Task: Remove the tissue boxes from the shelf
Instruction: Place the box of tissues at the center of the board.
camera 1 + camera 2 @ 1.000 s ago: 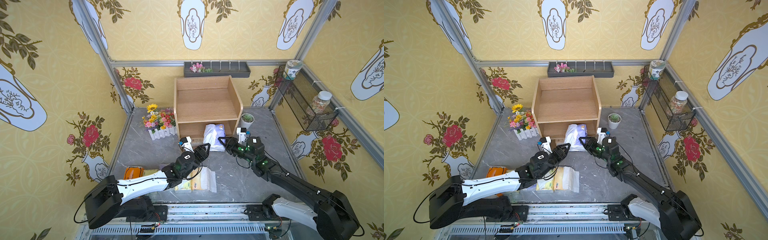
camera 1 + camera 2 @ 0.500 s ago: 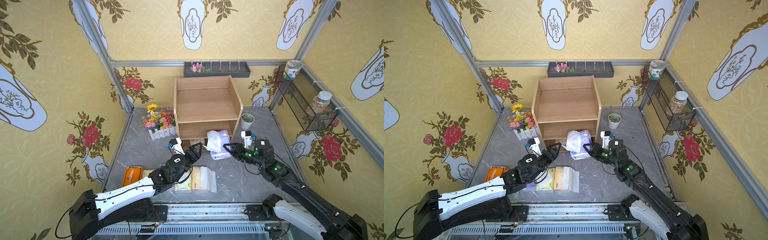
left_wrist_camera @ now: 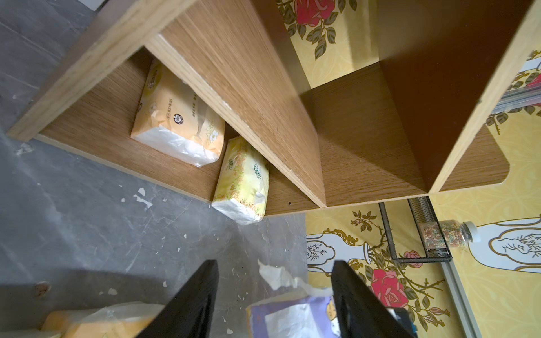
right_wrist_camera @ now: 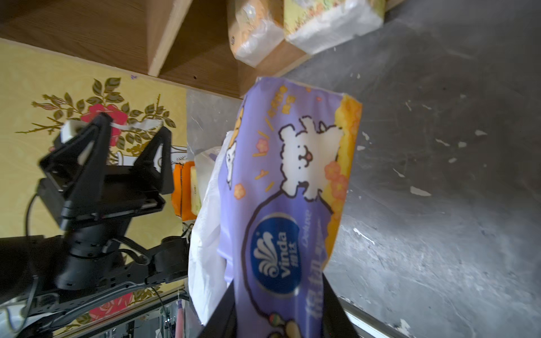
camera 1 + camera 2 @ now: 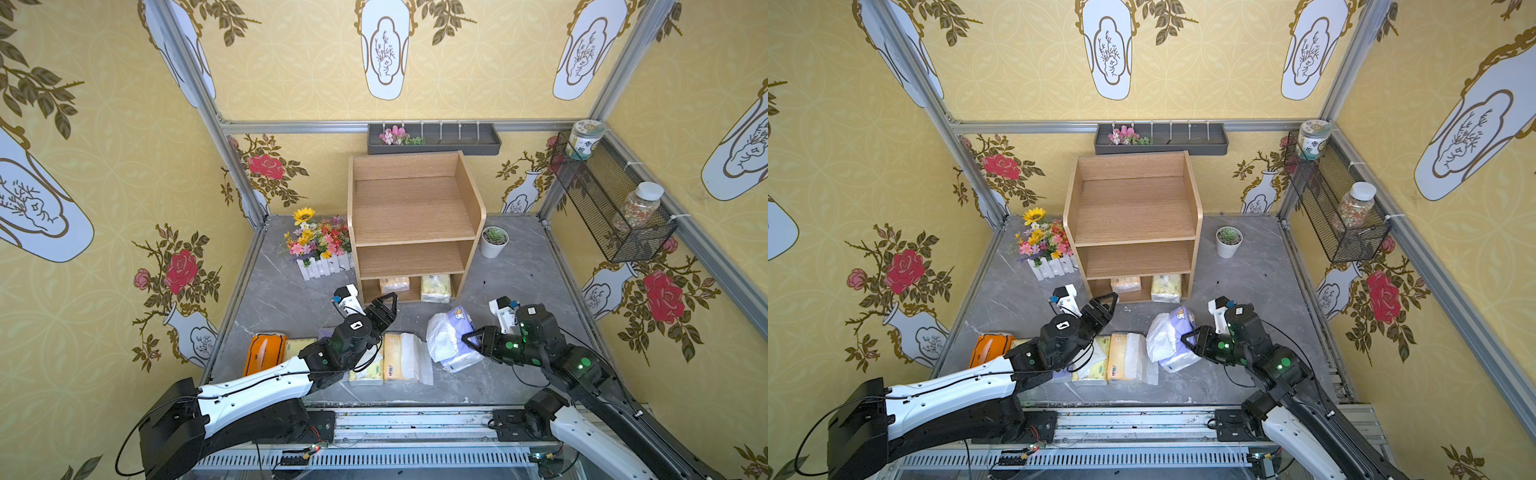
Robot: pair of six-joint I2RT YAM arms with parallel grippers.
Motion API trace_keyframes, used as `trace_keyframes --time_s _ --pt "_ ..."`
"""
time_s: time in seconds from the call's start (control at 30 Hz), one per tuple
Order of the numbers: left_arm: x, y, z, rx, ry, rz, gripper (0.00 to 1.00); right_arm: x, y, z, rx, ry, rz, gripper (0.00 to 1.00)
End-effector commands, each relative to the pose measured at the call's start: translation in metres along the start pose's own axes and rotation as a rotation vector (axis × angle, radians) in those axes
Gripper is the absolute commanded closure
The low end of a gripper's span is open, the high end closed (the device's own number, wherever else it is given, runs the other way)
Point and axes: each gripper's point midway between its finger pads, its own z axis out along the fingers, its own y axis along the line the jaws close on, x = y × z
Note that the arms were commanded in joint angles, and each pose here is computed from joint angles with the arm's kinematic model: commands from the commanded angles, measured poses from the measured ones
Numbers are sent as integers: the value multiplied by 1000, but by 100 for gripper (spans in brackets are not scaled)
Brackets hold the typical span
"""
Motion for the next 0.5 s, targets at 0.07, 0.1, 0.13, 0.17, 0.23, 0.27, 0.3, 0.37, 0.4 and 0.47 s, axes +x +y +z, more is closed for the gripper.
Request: trace_keyframes --time_s 0.07,0.1,0.13,0.17,0.23,0.27,0.3,0.37,0.4,0.47 --pt "-5 4 -2 0 -25 -35 36 20 -24 19 52 32 38 67" --pt "-6 6 -3 -6 -30 -44 37 21 -26 23 46 27 43 66" --pt "-6 10 -3 -16 -35 -53 38 22 -25 28 34 20 47 67" --pt "-6 12 -4 -21 -37 -61 38 22 -25 31 26 11 50 66" --pt "-8 18 -6 -30 -47 -77 39 21 -26 35 13 -16 54 66" --pt "-9 19 -7 -33 -50 -81 40 20 -27 36 8 -27 57 66" --pt "-9 21 -8 -34 -52 -85 40 18 -27 38 2 -40 62 66" --pt "-11 23 -10 -38 -60 -95 40 18 -29 43 -13 -45 71 65" --pt "-12 25 -11 -40 -66 -99 40 19 -31 47 -16 -39 76 65" --pt "-14 26 -12 -41 -74 -107 40 24 -33 54 -22 -19 82 66"
